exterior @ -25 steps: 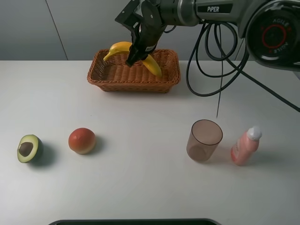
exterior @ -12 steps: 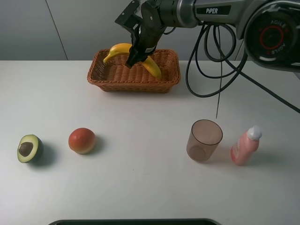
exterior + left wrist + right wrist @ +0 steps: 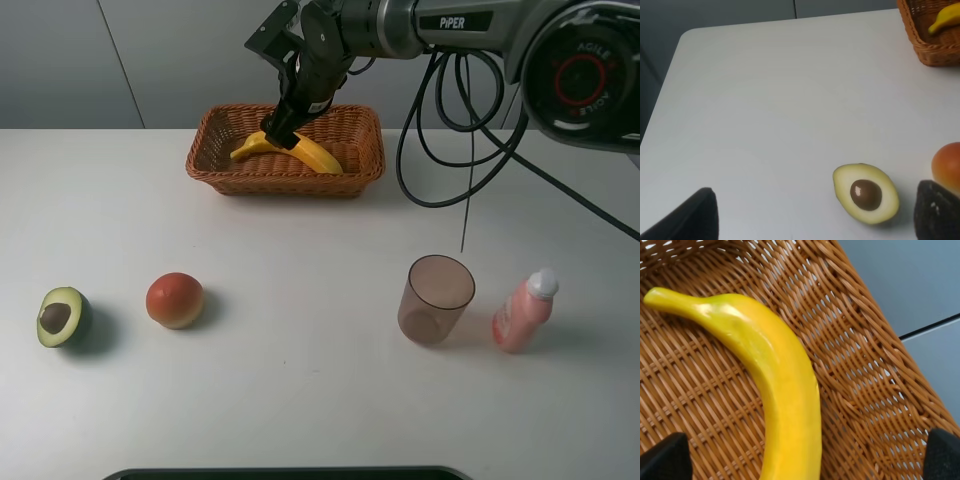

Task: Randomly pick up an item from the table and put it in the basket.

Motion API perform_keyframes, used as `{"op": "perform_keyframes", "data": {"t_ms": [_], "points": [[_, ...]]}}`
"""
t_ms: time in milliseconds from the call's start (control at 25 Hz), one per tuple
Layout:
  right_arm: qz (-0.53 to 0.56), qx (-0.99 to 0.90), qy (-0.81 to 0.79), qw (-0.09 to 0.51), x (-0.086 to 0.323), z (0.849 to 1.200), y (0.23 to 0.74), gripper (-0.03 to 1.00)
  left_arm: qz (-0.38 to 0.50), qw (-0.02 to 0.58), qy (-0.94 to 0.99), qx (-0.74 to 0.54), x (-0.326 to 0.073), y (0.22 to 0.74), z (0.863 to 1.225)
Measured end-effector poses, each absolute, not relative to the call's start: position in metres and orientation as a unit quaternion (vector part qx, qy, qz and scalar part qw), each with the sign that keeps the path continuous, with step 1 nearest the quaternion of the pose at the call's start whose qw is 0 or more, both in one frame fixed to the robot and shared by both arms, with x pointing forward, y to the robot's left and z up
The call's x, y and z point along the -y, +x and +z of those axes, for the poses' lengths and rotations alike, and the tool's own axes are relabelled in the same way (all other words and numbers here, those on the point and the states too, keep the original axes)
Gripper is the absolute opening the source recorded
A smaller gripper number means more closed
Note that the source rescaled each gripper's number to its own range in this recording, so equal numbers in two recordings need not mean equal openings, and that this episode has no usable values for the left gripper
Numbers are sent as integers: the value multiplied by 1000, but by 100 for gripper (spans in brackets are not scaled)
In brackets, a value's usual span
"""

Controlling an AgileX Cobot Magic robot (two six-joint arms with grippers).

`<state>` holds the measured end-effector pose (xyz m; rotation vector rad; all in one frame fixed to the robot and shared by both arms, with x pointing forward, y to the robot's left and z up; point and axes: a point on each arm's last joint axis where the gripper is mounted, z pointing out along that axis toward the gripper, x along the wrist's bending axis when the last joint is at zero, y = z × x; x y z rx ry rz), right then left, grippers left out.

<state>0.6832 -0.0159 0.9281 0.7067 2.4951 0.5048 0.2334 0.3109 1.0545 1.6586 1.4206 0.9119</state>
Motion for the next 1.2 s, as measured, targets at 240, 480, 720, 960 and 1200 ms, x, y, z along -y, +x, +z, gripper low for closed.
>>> {"op": "perform_keyframes", "data": {"t_ms": [240,480,720,960,1200], "points": [[171,-917,263,248,22,952,678,100,357,378,649,-556,-311,233,1054],[177,-901,274,286,45,1058,651,100,357,378,649,-556,-311,233,1054],[204,-879,304,307,98,1164,605,100,357,378,649,-556,-311,233,1054],[217,-855,342,324,162,1235,554,100,357,378,649,-556,-311,233,1054],[240,-825,360,364,221,1274,492,100,357,378,649,-556,-311,233,1054]]}}
